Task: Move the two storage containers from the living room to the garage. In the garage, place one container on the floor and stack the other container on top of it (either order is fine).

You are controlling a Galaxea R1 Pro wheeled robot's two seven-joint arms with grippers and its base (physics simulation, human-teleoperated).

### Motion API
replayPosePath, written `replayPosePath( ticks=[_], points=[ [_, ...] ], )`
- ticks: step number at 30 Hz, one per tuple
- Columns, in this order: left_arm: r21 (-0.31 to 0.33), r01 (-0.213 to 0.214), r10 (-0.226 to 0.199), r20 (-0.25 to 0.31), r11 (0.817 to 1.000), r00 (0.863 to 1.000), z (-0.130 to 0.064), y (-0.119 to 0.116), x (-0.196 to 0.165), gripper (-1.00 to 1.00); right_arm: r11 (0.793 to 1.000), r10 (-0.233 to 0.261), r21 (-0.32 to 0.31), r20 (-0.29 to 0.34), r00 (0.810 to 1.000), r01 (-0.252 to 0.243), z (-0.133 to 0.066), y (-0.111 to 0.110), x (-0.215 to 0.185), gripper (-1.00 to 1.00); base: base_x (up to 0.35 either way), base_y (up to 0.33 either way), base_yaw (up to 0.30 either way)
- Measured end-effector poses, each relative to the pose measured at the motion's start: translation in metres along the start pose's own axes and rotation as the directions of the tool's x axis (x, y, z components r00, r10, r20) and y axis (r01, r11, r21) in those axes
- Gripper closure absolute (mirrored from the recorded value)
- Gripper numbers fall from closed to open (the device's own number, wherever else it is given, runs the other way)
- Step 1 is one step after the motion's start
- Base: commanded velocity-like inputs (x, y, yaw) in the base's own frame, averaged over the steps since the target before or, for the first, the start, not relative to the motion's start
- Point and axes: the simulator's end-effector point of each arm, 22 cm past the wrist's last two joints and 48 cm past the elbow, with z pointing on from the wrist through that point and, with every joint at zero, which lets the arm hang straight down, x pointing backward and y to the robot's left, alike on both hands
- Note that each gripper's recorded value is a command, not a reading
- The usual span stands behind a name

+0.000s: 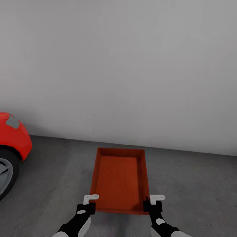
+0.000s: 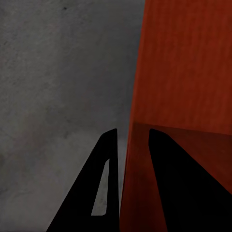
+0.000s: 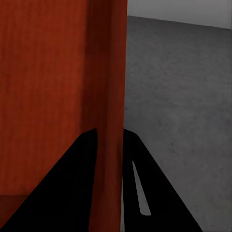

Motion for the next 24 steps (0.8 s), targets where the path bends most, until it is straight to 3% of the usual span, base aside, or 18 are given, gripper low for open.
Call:
replayPosePath(
  ticks=[24],
  points=[
    [-0.002, -0.006, 0.006, -0.043, 1.0, 0.999, 0.008, 0.0, 0.02, 1.0, 1.0, -0.002, -0.002, -0.044, 0.999, 0.002, 0.003, 0.001, 0.022, 1.0, 0.0, 0.0, 0.0]
  ],
)
